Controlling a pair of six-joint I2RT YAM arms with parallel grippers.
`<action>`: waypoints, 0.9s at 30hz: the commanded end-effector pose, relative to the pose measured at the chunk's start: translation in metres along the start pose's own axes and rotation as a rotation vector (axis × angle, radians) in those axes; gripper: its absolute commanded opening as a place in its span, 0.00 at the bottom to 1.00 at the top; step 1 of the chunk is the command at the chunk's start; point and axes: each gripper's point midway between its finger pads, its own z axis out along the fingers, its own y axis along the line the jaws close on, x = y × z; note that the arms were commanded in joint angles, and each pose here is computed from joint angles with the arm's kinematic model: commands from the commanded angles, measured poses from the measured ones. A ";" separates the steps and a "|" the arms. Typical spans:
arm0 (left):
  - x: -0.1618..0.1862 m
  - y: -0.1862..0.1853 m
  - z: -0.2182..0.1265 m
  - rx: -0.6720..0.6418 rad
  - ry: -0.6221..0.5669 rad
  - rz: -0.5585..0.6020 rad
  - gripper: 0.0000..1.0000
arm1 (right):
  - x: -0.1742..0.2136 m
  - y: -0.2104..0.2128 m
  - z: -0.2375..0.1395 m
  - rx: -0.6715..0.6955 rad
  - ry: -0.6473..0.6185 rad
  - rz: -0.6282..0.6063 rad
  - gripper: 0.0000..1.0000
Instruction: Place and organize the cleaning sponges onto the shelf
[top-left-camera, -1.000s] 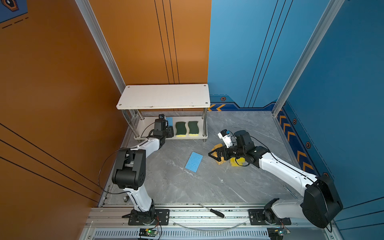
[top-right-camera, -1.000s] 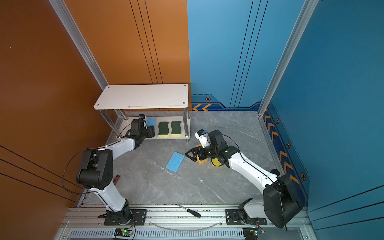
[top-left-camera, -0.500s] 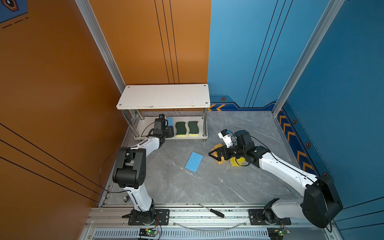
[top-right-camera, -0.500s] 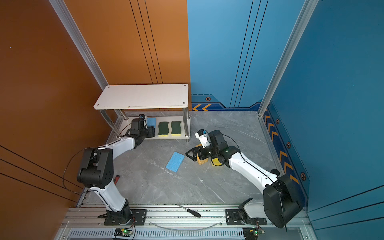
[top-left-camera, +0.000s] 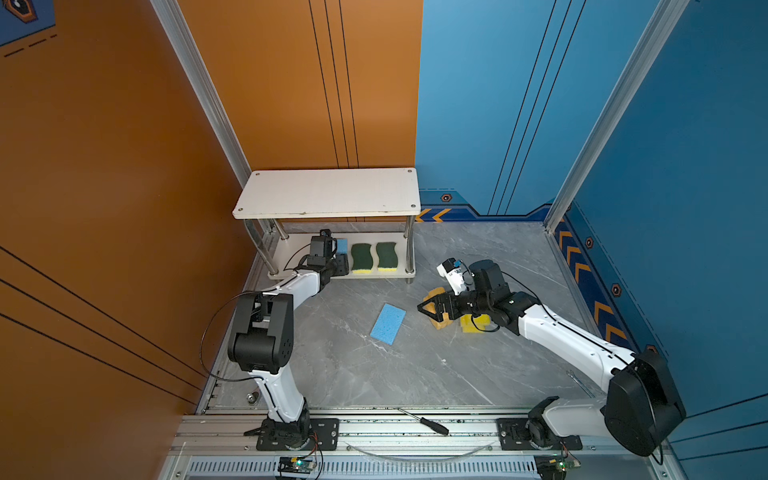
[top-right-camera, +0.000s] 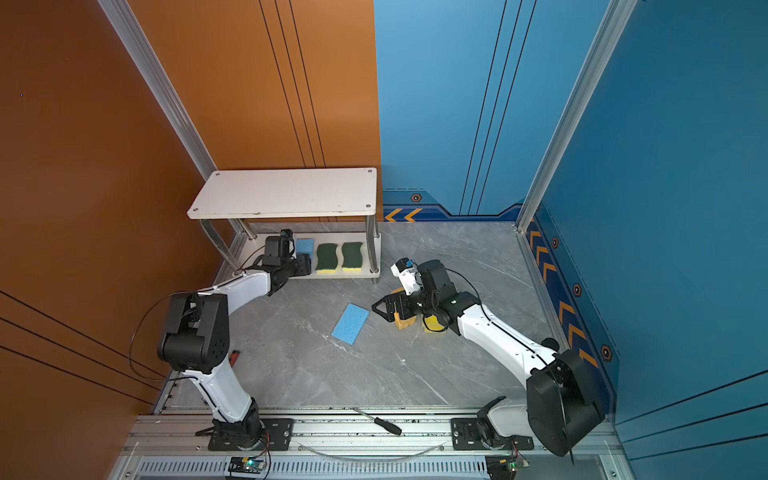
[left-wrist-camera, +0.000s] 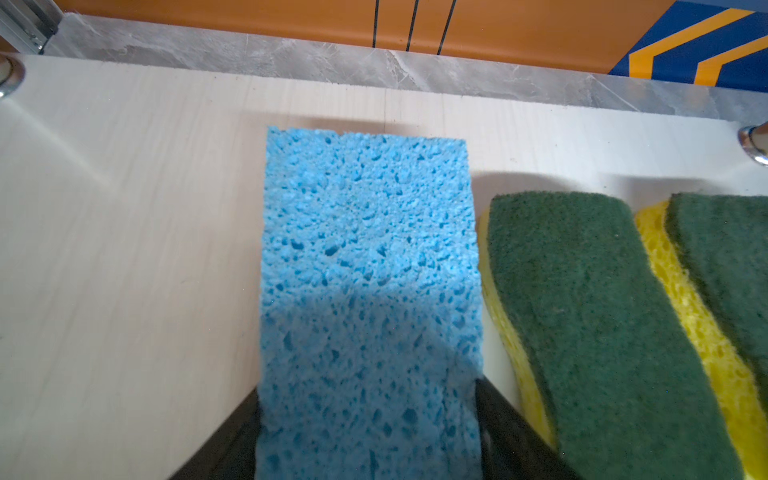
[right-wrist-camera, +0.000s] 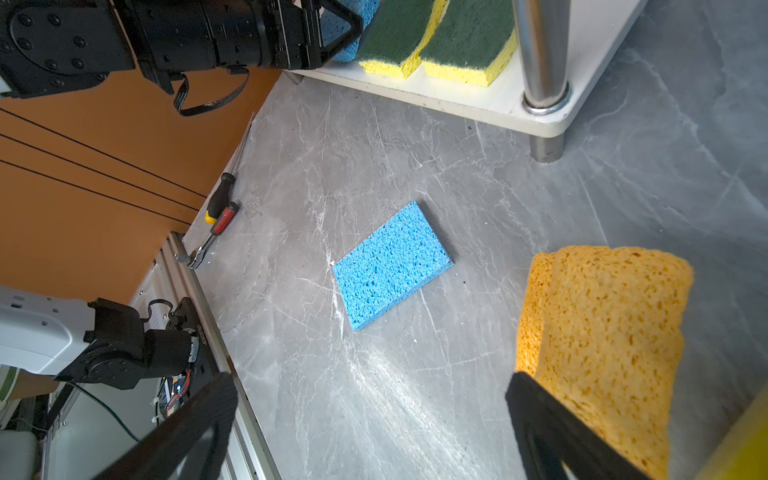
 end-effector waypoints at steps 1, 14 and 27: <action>-0.004 0.000 0.003 0.009 0.014 -0.003 0.71 | 0.000 -0.001 -0.004 0.008 -0.006 -0.007 1.00; -0.002 0.004 0.005 -0.011 0.029 -0.010 0.76 | 0.001 -0.002 -0.004 0.010 -0.004 -0.006 1.00; -0.001 0.004 0.006 -0.010 0.036 -0.012 0.80 | 0.003 -0.004 -0.006 0.016 -0.009 -0.002 1.00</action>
